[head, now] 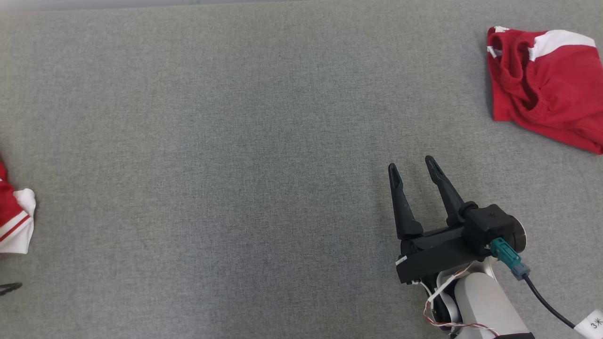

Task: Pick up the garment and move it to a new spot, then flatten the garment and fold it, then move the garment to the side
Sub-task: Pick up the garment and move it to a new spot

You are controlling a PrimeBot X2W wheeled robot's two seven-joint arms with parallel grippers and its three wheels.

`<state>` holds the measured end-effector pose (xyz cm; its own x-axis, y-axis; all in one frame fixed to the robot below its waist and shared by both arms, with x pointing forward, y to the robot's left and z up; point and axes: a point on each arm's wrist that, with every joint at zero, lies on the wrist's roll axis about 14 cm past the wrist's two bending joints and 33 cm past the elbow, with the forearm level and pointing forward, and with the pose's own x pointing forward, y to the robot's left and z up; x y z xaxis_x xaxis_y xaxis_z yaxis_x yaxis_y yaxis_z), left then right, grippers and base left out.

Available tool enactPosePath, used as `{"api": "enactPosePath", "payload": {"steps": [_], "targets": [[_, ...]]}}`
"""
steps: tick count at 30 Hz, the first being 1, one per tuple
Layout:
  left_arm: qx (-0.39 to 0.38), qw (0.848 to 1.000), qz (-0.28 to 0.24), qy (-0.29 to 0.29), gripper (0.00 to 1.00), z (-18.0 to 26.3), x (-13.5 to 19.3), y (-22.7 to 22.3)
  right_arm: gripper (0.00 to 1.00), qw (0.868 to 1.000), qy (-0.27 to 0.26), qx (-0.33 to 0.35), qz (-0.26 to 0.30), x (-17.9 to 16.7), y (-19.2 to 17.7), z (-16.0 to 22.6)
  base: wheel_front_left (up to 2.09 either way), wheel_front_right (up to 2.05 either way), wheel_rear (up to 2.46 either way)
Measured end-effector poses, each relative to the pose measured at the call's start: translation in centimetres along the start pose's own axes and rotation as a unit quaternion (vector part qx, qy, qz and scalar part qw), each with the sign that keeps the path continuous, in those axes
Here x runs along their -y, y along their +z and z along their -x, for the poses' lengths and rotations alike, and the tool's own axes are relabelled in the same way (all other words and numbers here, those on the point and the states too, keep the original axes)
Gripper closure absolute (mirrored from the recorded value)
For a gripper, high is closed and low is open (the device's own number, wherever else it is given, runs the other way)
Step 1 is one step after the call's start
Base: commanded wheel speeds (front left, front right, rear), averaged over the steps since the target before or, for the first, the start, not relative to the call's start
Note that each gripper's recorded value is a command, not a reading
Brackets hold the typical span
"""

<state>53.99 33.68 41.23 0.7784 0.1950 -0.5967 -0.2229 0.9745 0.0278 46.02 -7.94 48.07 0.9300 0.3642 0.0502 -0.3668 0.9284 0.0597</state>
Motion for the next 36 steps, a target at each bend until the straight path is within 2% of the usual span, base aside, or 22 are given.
{"api": "enactPosePath", "payload": {"steps": [2, 3, 4, 12, 18, 24, 30, 36], "targets": [[0.003, 1.000, 0.001, -0.001, 0.00, 0.0, 0.1, 0.0, 0.00, 1.000, -0.001, 0.000, 0.001, 0.1, 0.0, 0.1, 0.00, 0.00, 0.00], [0.003, 1.000, 0.000, 0.000, 0.55, 0.0, 0.1, 0.0, 0.00, 1.000, -0.002, 0.000, 0.001, 0.1, 0.0, 0.1, 0.00, 0.00, 0.00], [0.003, 1.000, 0.000, 0.000, 1.00, 0.0, 0.1, 0.0, 0.00, 1.000, -0.002, 0.000, 0.001, 0.1, 0.0, 0.1, 0.00, 0.00, 0.00], [0.081, 0.997, -0.013, -0.009, 1.00, 0.6, 0.6, 2.8, 0.00, 1.000, -0.001, 0.003, 0.000, 0.0, 0.4, 0.1, 0.00, 0.00, 0.00], [0.202, 0.978, -0.032, -0.038, 1.00, 2.9, 2.6, 9.2, 0.00, 1.000, 0.003, 0.011, 0.000, -0.4, 1.1, 0.1, 0.00, 0.00, 0.00], [0.296, 0.951, -0.046, -0.078, 1.00, 6.4, 5.6, 14.6, 0.00, 1.000, 0.007, 0.020, -0.003, -1.1, 2.1, 0.6, 0.00, 0.00, 0.00], [0.377, 0.915, -0.072, -0.128, 1.00, 11.0, 9.3, 19.6, 0.00, 0.999, 0.004, 0.035, -0.006, -1.1, 3.5, 1.3, 0.00, 0.00, 0.00], [0.427, 0.879, -0.102, -0.187, 1.00, 15.0, 14.0, 22.7, 0.00, 0.999, -0.018, 0.042, -0.011, 0.0, 4.2, 2.5, 0.00, 0.00, 0.00]]}}
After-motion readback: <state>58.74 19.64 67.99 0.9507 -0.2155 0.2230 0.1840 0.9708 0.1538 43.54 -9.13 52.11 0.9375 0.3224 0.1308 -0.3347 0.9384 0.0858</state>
